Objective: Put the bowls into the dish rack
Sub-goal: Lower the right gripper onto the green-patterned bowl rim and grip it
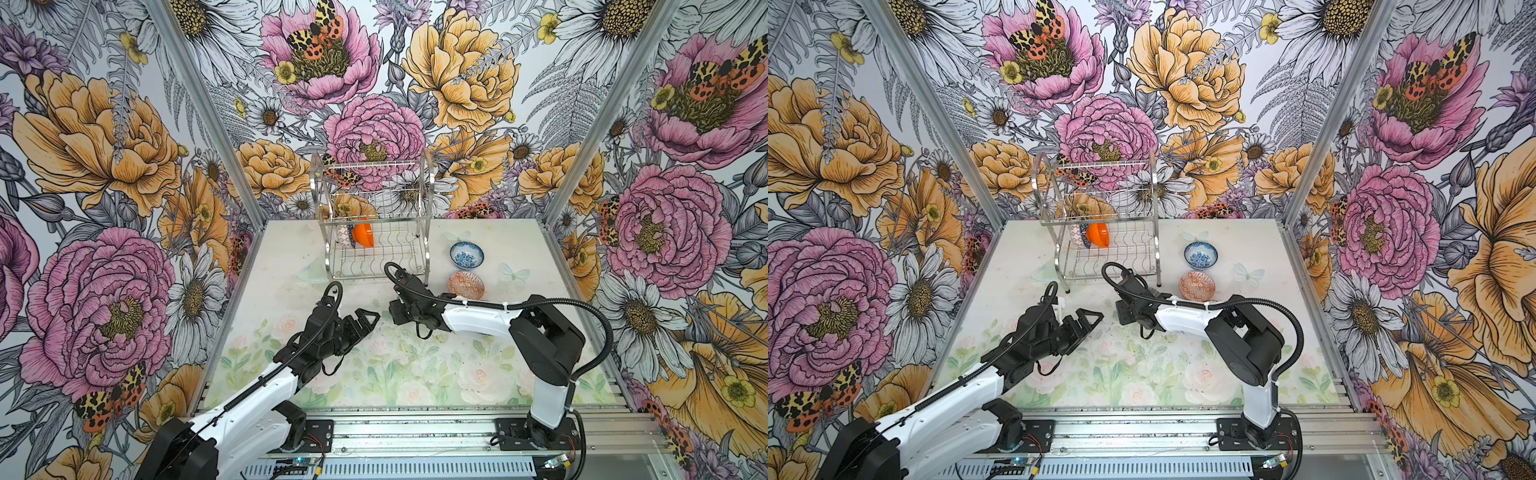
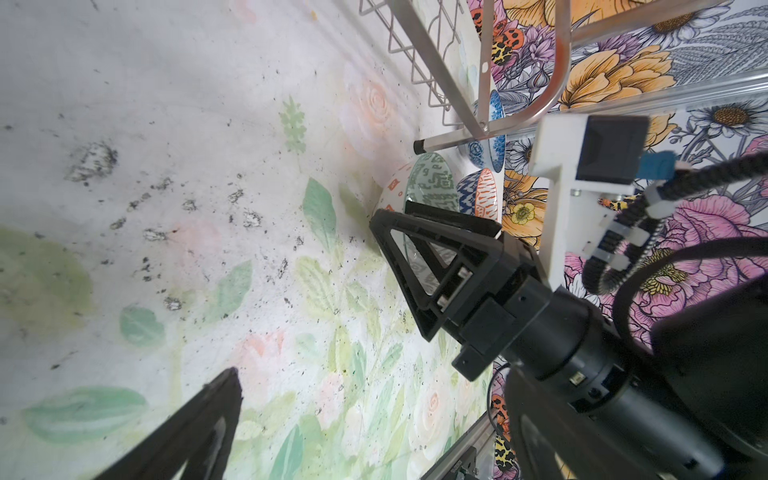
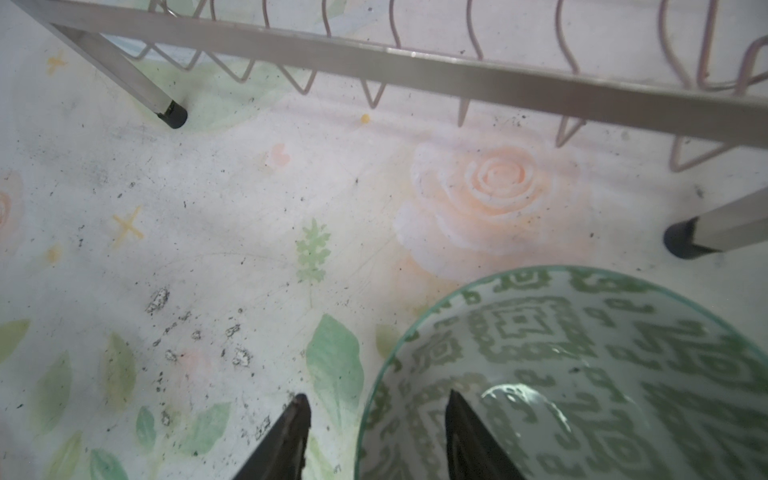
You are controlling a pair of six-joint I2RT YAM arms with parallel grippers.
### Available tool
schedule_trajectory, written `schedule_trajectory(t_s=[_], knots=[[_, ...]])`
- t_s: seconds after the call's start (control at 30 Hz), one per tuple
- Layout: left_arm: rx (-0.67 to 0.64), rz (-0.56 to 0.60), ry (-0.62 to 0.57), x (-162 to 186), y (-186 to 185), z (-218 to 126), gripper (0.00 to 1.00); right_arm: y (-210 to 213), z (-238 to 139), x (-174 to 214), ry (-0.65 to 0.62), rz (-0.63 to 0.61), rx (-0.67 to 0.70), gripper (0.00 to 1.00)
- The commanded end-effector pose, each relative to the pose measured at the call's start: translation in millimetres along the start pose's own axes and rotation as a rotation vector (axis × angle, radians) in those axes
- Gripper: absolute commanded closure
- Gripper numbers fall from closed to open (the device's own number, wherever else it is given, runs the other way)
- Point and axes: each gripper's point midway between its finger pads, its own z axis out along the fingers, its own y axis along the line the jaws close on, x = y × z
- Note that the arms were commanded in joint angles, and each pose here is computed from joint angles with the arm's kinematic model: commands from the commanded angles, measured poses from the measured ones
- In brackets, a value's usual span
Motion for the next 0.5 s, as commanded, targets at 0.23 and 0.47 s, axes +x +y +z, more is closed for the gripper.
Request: schedule_trajectory(t_s=[0.23, 0.47], knots=[[0.015, -0.004, 0.008, 1.1, 4.3, -2.1, 0.01, -5.5, 7.2, 5.6, 0.043, -0.028, 0.072, 0.59], [0.017, -0.004, 0.006, -1.0, 2.2, -1.8, 0.01, -1.8, 7.2, 8.2, 0.058, -0.043, 0.064, 0.78]])
